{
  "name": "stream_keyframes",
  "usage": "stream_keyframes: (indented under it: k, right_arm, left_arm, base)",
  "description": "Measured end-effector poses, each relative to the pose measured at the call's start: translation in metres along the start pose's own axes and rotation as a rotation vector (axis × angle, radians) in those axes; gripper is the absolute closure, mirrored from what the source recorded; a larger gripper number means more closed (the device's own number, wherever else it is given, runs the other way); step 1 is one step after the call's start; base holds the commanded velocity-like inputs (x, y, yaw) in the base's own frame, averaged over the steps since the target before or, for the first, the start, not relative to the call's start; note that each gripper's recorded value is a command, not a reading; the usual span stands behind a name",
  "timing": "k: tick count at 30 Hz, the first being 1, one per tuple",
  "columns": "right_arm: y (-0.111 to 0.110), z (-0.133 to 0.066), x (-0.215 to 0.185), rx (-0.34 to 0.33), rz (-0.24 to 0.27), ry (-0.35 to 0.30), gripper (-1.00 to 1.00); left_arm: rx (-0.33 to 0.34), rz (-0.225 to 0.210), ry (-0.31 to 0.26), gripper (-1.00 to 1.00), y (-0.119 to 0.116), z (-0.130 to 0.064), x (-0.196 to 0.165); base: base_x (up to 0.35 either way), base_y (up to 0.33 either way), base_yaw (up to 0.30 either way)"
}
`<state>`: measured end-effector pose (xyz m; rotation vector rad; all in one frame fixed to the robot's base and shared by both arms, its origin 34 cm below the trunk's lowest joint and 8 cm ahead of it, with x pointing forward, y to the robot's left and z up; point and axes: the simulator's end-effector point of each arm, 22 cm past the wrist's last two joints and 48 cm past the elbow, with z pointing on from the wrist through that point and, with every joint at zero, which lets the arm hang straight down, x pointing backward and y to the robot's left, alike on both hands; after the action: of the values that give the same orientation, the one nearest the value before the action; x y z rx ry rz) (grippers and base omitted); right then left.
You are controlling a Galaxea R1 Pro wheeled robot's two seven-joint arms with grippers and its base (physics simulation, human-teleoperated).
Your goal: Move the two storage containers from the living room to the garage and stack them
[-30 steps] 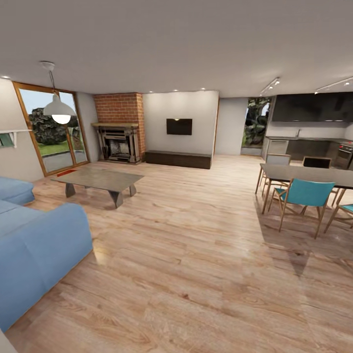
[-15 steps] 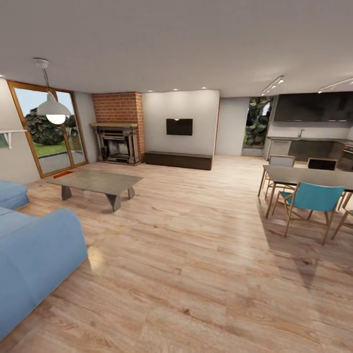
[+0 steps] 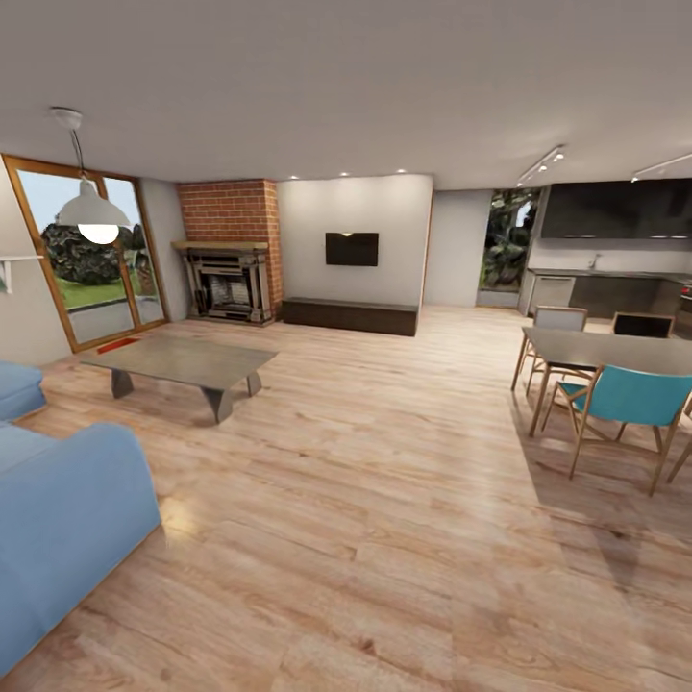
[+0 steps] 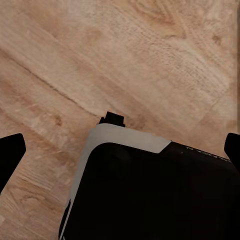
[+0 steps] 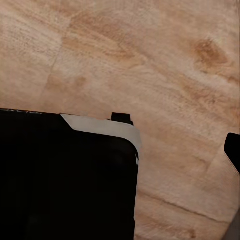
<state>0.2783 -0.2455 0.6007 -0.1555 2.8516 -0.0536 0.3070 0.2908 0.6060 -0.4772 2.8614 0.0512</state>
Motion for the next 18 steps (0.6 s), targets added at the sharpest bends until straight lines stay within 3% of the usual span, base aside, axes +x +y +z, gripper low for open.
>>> stream_keyframes:
  k: [18]
  right_arm:
    - [0.0000,0.0000,-0.0002,0.000,0.000,0.000,-1.00]
  left_arm:
    - [0.000,0.001,-0.001,-1.00,0.0000,0.0000,-0.0002]
  base:
    - [0.323,0.000,0.000]
